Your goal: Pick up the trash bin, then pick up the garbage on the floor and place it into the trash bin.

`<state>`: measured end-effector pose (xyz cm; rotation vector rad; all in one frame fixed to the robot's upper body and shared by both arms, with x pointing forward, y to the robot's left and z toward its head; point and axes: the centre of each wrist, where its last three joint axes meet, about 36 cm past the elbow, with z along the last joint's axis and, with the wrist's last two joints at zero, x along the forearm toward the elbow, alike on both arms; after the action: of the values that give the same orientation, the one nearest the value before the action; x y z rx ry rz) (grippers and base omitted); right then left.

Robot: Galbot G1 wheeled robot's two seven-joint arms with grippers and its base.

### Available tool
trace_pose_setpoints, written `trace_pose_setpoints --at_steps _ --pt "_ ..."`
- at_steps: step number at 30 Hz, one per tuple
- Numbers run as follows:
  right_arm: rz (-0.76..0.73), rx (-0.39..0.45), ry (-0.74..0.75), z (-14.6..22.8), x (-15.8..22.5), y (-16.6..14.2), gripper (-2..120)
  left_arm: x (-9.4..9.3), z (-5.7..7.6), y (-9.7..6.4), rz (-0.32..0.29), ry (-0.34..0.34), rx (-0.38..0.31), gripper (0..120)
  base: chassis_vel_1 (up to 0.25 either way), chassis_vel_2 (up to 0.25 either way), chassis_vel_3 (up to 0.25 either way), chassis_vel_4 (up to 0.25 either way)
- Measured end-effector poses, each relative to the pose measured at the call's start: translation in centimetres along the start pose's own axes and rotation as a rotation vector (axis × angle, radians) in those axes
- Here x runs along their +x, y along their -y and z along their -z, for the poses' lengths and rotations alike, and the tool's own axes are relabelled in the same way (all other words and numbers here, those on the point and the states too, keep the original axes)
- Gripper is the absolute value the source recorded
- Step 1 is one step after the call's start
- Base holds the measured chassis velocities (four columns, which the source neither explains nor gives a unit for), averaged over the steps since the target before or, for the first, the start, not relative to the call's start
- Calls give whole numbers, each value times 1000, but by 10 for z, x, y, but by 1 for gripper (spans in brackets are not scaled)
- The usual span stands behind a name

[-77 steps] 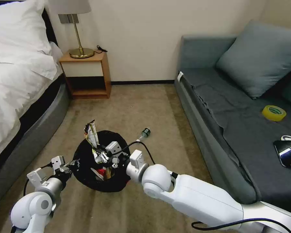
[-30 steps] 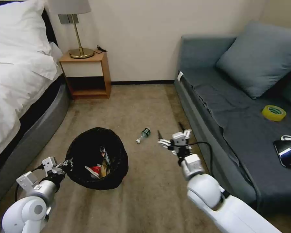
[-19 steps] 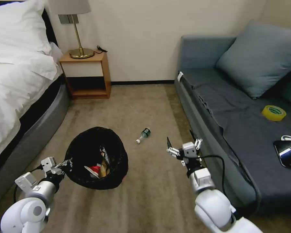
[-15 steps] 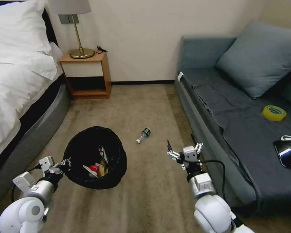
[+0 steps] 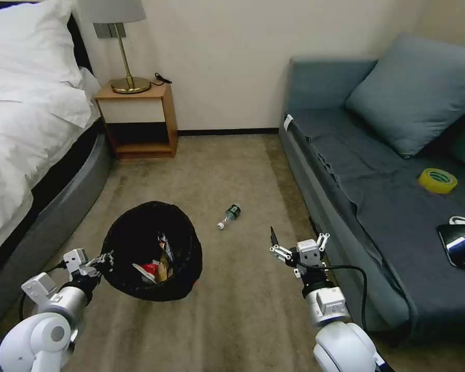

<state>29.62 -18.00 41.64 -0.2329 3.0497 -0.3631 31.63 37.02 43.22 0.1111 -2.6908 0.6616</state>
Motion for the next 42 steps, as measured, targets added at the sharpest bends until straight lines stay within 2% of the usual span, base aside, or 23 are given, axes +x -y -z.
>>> trace_pose_setpoints --at_steps 16,42 --pt "16 -14 6 -3 5 -5 100 1 1 -1 3 -4 -8 4 -5 8 6 -9" --pt "38 -26 -4 -10 0 -10 100 -2 9 -11 16 9 -5 4 -116 115 121 -117"
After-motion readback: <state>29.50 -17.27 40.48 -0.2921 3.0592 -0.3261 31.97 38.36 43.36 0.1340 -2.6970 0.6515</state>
